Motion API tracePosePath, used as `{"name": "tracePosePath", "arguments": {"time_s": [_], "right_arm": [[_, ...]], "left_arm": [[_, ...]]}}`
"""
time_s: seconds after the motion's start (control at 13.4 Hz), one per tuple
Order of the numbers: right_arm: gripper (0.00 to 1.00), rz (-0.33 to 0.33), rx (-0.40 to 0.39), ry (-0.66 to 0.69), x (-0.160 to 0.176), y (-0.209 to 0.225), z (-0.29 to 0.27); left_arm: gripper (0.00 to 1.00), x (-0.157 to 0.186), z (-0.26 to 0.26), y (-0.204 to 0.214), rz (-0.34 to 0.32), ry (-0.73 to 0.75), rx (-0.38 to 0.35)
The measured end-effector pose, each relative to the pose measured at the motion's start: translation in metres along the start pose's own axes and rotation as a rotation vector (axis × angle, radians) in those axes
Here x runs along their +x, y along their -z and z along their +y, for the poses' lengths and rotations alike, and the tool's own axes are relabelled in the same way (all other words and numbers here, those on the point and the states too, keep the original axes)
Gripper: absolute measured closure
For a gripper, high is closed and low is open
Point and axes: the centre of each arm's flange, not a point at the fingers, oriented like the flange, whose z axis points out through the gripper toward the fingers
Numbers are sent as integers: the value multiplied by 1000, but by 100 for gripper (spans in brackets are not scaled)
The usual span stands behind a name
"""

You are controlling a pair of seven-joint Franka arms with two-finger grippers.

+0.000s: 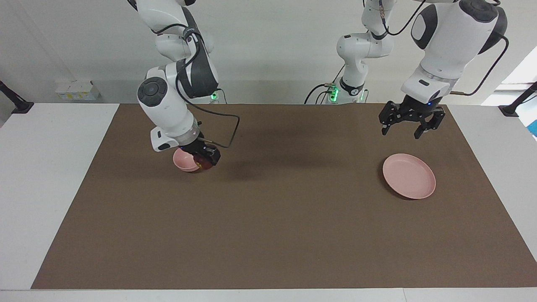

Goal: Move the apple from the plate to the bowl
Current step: 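Carry the apple with the right gripper over the pink bowl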

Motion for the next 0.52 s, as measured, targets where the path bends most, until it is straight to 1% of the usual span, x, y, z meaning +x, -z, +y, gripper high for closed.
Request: {"name": "tracePosePath", "arguments": {"time_s": [0.07, 0.22, 0.45, 0.52], "right_arm": [[27, 19, -10, 31, -3, -9, 15], [27, 67, -19, 71, -23, -32, 33], [27, 128, -78, 126, -57, -70, 54], [27, 139, -89, 137, -65, -80, 60]], "left_arm": [[0, -3, -8, 9, -15, 12, 1], [0, -9, -20, 22, -39, 31, 3], [0, -16, -26, 35, -49, 44, 6], [0, -20, -27, 42, -47, 46, 8]]}}
